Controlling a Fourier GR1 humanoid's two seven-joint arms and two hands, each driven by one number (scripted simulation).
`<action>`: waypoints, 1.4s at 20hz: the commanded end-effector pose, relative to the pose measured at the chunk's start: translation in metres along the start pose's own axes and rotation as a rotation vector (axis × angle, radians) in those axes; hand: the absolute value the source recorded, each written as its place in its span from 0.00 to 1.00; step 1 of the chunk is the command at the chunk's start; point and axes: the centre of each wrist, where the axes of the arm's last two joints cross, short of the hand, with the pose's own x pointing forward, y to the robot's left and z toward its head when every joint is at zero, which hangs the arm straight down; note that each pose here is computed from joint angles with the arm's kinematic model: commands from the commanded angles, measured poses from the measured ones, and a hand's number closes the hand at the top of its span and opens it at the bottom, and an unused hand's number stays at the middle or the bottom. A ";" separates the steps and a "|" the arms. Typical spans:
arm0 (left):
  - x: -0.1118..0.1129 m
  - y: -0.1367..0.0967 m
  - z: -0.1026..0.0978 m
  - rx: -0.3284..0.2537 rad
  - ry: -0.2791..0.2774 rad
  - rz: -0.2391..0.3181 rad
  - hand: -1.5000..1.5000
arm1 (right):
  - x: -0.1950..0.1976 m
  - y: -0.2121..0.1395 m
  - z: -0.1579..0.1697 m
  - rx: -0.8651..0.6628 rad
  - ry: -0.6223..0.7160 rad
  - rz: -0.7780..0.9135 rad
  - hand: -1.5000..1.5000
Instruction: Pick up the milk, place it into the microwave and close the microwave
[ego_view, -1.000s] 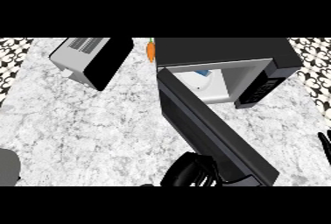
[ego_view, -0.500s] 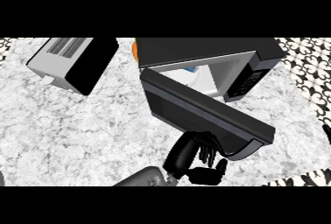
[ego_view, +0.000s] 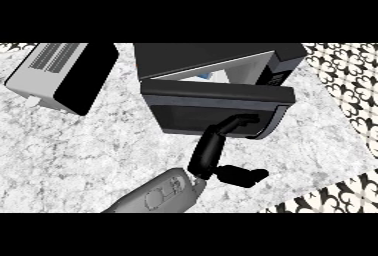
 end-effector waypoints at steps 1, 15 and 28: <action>0.007 0.005 -0.017 0.054 -0.043 0.003 0.00 | 0.007 -0.002 -0.012 0.046 -0.038 -0.016 0.00; 0.019 0.019 -0.059 0.151 -0.076 -0.009 0.00 | 0.023 -0.006 -0.044 0.153 -0.081 -0.079 0.00; 0.017 0.023 -0.068 0.184 -0.088 -0.006 0.00 | 0.036 -0.018 -0.060 0.177 -0.088 -0.089 0.00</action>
